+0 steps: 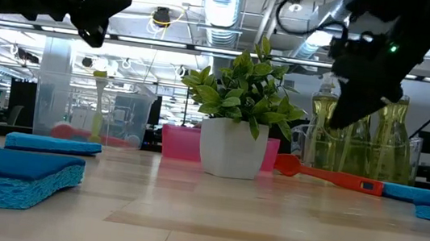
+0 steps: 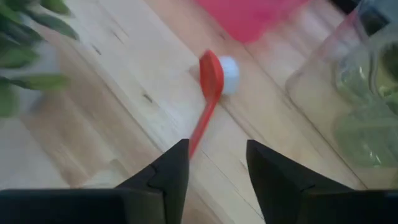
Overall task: Pick & Place Kitchen Sink Supplies
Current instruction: Put the red dish brush into the left transparent bin
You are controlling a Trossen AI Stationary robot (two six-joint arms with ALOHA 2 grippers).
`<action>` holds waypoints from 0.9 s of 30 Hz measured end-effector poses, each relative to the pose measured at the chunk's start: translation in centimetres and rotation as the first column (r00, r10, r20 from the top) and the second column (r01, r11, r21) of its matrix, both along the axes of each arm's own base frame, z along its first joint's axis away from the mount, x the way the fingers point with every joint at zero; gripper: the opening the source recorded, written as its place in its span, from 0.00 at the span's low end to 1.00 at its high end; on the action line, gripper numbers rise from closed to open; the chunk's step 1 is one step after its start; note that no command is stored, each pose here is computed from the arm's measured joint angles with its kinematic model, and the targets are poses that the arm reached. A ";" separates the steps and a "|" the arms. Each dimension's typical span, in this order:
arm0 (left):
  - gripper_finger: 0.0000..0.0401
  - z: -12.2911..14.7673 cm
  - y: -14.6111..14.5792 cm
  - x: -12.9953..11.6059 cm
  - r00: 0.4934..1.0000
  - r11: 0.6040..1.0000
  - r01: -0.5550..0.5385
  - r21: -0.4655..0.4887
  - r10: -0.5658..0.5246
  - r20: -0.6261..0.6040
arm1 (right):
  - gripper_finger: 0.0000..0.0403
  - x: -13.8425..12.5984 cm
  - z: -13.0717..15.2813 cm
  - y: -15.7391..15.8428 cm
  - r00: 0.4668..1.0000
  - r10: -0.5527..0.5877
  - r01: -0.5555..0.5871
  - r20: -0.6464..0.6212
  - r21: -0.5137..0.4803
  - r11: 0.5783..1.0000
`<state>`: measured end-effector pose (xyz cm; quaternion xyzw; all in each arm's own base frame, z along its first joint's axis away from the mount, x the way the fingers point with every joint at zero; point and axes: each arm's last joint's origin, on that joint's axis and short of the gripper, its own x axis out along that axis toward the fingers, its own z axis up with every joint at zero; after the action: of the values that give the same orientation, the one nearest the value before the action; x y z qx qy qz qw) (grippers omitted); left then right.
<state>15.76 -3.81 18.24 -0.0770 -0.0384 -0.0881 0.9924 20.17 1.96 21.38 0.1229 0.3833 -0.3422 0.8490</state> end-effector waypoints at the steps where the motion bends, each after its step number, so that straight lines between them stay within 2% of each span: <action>1: 0.43 0.0 0.0 0.0 1.000 1.000 0.000 0.000 0.000 0.000 | 0.40 0.2 -0.3 -0.1 1.000 -0.004 0.004 -0.015 0.004 1.000; 6: 0.43 0.0 0.0 0.0 1.000 1.000 0.000 0.001 0.000 -0.002 | 0.48 0.9 -1.6 -0.7 0.994 0.014 -0.013 -0.109 0.017 1.000; 11: 0.43 0.0 0.0 0.0 1.000 1.000 0.000 0.001 0.000 -0.003 | 0.52 1.4 -2.4 -1.2 0.988 0.011 -0.010 -0.156 0.008 1.000; 27: 0.43 0.0 0.0 0.0 1.000 1.000 0.000 0.001 0.000 -0.004 | 0.47 2.0 -3.1 -1.9 0.985 -0.010 0.013 -0.171 0.020 1.000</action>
<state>15.77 -3.81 18.21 -0.0767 -0.0366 -0.0878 0.9925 22.21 0.10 18.25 0.1043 0.4575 -0.3523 0.8097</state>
